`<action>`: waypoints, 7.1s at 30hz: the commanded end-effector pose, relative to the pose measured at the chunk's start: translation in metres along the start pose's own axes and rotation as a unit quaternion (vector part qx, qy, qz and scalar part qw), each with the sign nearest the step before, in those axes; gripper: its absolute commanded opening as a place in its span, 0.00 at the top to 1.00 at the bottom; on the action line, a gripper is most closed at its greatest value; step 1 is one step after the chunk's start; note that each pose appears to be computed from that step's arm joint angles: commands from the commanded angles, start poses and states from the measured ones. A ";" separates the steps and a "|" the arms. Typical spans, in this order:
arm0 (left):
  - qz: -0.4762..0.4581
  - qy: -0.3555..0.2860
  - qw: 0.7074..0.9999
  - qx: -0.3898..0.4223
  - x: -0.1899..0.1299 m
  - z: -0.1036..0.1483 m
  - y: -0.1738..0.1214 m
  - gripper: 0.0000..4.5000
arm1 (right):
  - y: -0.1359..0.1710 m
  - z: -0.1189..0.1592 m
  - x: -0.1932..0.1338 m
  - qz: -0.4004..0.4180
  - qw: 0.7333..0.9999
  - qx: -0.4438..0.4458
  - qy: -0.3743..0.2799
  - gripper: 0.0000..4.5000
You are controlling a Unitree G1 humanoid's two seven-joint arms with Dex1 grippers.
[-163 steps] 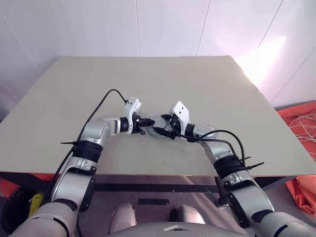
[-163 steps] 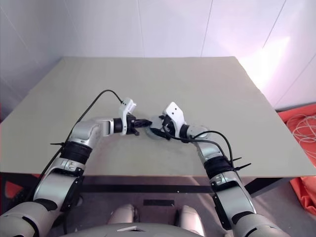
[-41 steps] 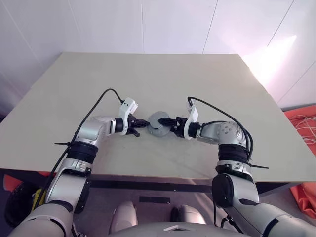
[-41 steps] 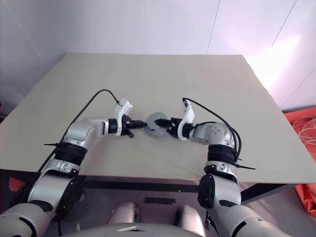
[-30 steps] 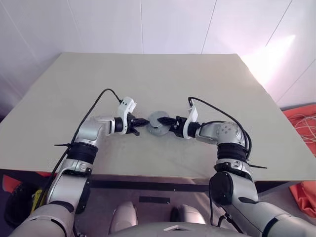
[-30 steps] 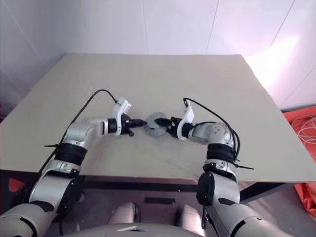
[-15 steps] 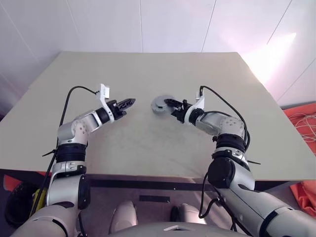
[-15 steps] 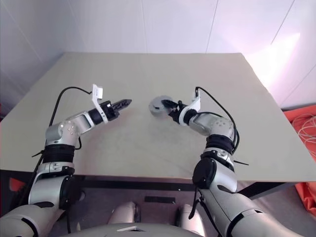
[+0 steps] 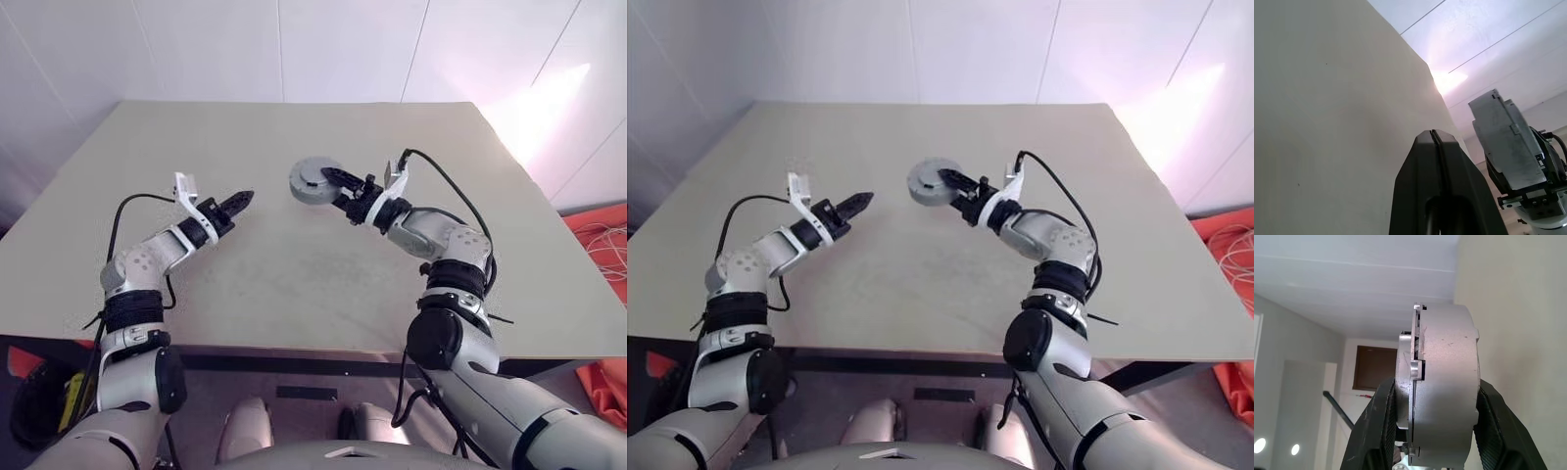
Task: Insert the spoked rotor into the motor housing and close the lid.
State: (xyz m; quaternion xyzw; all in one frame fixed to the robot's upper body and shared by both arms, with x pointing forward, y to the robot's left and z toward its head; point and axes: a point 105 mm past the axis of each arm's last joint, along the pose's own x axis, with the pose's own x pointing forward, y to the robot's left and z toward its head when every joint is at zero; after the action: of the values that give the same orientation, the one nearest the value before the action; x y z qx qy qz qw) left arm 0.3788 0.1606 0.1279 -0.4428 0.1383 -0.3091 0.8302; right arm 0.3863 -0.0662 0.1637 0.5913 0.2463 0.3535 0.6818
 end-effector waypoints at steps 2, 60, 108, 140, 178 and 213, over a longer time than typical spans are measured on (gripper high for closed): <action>-0.055 0.022 0.997 -0.047 -0.004 -0.007 -0.024 1.00 | 0.042 -0.003 0.006 0.067 0.997 -0.042 0.015 0.54; -0.176 0.047 0.968 -0.175 0.016 -0.026 -0.063 0.52 | 0.031 -0.036 0.005 0.033 0.993 -0.080 0.084 0.54; 0.119 -0.310 0.934 -0.129 -0.081 0.054 0.052 0.52 | -0.021 0.008 0.008 -0.119 0.982 -0.145 -0.019 0.01; 0.322 -0.433 0.839 -0.071 -0.134 0.093 0.115 0.00 | -0.029 0.006 0.009 -0.133 0.980 -0.144 -0.011 0.00; -0.012 0.019 0.904 0.428 0.000 -0.029 -0.029 0.00 | -0.026 0.023 -0.091 -0.062 0.768 -0.632 0.083 0.00; -0.106 0.088 0.920 0.368 -0.017 -0.057 -0.054 0.00 | -0.022 0.004 -0.108 -0.009 0.804 -0.578 0.142 0.00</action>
State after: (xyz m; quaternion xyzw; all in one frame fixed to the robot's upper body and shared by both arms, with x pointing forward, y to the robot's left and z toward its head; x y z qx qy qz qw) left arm 0.3170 0.1113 0.1231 -0.0945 0.0690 -0.4591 0.8807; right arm 0.3222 -0.1568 0.1205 0.0460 0.1211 0.4957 0.8588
